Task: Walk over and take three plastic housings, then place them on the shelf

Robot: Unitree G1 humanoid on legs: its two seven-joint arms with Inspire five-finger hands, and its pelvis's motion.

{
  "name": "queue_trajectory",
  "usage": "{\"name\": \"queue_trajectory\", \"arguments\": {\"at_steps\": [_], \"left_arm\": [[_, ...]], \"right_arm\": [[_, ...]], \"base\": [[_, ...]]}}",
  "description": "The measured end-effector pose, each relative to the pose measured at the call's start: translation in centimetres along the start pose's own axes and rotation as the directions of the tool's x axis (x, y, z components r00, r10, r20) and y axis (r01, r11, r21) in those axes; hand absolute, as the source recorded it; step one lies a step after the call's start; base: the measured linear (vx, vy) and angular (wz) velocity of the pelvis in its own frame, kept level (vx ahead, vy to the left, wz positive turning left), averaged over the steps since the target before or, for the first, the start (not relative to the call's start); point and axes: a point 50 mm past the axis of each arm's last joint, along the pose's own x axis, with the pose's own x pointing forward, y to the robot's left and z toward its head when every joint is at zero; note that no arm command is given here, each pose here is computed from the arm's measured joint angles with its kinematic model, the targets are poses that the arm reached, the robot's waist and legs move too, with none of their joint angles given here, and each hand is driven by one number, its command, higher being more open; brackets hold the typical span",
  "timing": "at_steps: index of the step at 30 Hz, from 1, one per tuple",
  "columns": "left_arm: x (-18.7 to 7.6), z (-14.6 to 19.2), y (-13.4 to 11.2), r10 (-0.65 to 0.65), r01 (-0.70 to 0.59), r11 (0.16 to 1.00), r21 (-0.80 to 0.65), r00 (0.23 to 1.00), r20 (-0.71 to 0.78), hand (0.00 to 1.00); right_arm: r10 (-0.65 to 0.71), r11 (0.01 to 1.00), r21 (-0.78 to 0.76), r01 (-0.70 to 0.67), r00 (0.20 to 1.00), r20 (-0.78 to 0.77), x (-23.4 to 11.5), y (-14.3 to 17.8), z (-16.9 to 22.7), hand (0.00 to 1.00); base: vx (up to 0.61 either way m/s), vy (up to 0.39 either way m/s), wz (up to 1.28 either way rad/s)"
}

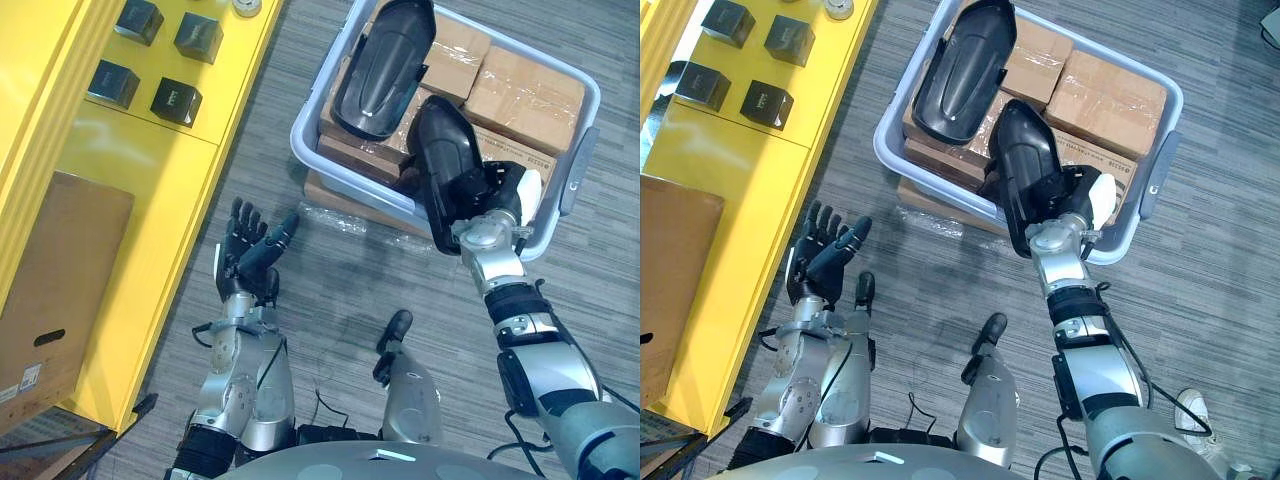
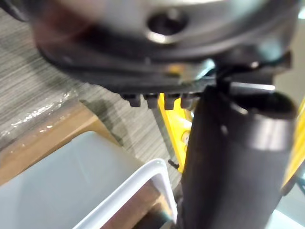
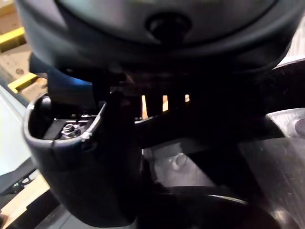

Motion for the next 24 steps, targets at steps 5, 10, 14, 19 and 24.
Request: {"name": "queue_trajectory", "arguments": {"at_steps": [5,10,14,19,24], "left_arm": [[-0.2,0.2,0.3,-0.019,0.019,1.0,-0.009,1.0,0.023,1.0],[-1.1,0.1,0.5,-0.037,0.037,0.999,-0.01,0.999,0.012,1.0],[-1.4,1.6,-0.7,-0.101,0.103,0.994,-0.03,0.992,0.075,1.0],[-0.3,4.1,-3.2,-0.261,0.272,0.961,-0.052,0.953,0.155,1.0],[0.1,2.3,-4.8,-0.352,0.35,0.934,-0.072,0.936,-0.013,1.0]], "right_arm": [[-0.055,0.998,0.021,0.055,0.999,-0.005,1.7,-1.8,1.0,0.0],[-0.088,0.995,0.042,0.087,0.996,0.02,2.2,-2.8,1.7,0.0],[-0.12,0.988,0.115,0.107,0.987,0.11,1.5,-3.9,2.9,0.0],[-0.209,0.976,0.143,0.166,0.901,0.38,-0.9,-5.3,5.4,0.0],[-0.164,0.986,0.067,0.15,0.892,0.421,-2.6,-3.5,3.6,0.0]], "base": [[-0.06,-0.008,0.06],[-0.02,0.001,0.02],[0.01,-0.007,-0.01],[-0.01,-0.003,-0.04],[-0.01,-0.016,-0.13]]}}
